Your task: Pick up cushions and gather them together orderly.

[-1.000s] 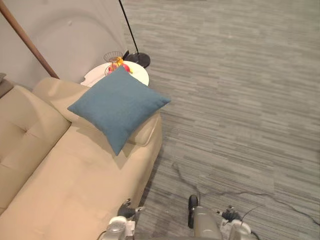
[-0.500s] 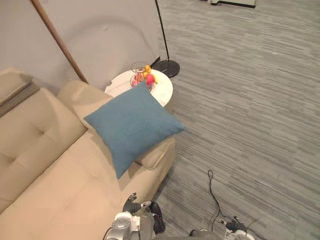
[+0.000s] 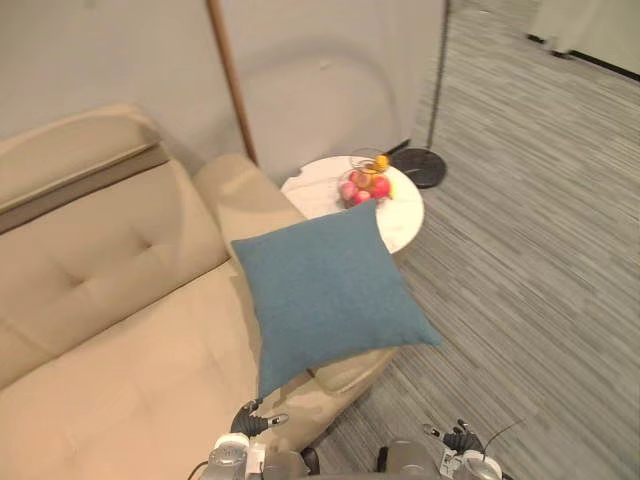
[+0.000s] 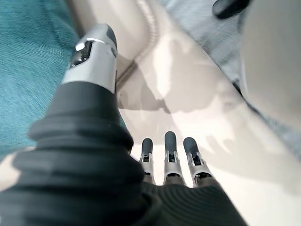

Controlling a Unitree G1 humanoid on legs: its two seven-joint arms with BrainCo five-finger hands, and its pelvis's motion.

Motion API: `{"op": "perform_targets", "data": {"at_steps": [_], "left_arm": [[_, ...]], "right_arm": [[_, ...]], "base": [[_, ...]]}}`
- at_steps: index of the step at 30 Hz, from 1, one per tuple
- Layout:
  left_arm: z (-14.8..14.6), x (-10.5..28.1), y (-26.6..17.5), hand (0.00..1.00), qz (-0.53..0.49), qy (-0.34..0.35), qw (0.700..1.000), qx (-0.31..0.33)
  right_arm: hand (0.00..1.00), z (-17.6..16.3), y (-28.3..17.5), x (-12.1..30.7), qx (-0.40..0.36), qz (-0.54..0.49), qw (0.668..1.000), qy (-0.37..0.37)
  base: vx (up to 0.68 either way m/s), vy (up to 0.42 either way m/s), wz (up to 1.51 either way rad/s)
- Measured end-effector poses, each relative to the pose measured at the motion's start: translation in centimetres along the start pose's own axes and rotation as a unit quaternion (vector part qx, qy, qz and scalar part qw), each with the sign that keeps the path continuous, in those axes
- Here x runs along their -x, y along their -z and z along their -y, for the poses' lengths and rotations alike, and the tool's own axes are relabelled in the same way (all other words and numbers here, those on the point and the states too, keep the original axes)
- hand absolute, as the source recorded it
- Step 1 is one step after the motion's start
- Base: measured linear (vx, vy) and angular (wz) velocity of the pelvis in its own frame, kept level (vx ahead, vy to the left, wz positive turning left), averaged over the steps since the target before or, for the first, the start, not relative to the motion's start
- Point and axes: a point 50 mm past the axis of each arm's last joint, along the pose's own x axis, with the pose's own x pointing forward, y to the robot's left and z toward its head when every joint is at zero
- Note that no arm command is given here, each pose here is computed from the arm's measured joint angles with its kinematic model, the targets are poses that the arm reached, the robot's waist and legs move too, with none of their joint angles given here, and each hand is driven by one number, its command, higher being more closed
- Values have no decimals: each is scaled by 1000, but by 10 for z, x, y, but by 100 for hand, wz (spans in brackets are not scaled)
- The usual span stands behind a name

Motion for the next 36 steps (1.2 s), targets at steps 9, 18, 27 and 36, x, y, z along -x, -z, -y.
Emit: {"op": "perform_targets", "data": {"at_steps": [9, 18, 27, 36], "left_arm": [[14, 3, -3, 0, 16, -1, 998, 53], [3, 2, 3, 0, 2, -11, 1000, 21], [-49, 5, -9, 0, 36, -84, 995, 39], [-86, 20, -50, 0, 149, -144, 974, 94]], "right_arm": [[0, -7, 1, 5, -46, 15, 999, -5], [0, 2, 11, 7, -93, 1, 995, 20], [0, 57, 5, 24, -138, 68, 981, 114], [0, 88, -69, 64, -105, 269, 947, 143]], "base": [[58, -284, 97], [-6, 36, 25], [52, 43, -4], [29, 16, -22]]}}
